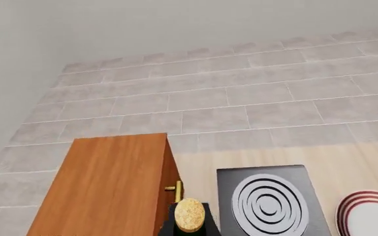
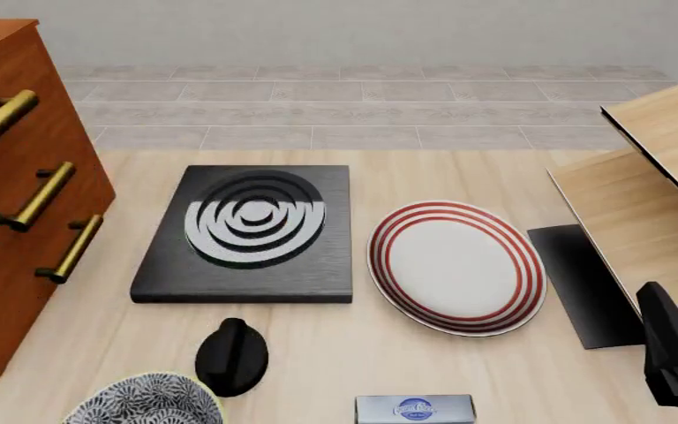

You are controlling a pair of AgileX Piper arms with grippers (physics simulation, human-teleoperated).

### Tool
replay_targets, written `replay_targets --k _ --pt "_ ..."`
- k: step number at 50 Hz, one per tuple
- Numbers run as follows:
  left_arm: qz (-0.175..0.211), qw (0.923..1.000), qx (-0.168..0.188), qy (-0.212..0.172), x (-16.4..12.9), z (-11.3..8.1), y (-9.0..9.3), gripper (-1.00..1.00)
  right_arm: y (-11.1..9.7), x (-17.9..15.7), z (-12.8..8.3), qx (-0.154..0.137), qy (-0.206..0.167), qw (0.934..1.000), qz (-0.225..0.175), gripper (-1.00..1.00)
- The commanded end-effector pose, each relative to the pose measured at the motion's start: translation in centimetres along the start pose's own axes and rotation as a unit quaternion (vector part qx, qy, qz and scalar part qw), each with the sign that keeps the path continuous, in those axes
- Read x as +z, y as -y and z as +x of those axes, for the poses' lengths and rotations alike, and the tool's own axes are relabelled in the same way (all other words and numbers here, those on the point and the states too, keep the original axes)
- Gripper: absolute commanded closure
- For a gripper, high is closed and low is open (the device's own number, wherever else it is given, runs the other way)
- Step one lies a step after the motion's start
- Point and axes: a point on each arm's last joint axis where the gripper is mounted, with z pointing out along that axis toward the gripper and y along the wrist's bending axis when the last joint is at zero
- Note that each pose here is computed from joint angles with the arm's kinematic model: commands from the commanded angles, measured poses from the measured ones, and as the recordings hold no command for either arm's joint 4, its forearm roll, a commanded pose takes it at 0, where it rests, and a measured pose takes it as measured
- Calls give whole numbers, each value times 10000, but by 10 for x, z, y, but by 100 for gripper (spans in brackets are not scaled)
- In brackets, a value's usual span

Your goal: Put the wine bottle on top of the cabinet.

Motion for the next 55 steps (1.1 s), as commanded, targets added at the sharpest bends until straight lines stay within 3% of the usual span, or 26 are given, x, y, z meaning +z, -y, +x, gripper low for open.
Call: replay_targets --k 1,16,23,25,55 --pt "-561 9984 -79 -18 23 -10 -20 100 0 0 0 0 -1 10000 -1 -100" --pt "-1123 9930 -377 19 47 -1 -43 100 0 0 0 0 -1 10000 0 -100" --pt "-1276 9915 -271 -36 53 -3 -52 100 0 0 0 1 -1 10000 -1 -100" --pt "-1334 9909 -140 -106 56 1 -55 100 0 0 0 1 0 10000 -1 -100" --pt "-1797 9819 -305 -515 94 51 -82 100 0 0 0 2 -1 10000 0 -100"
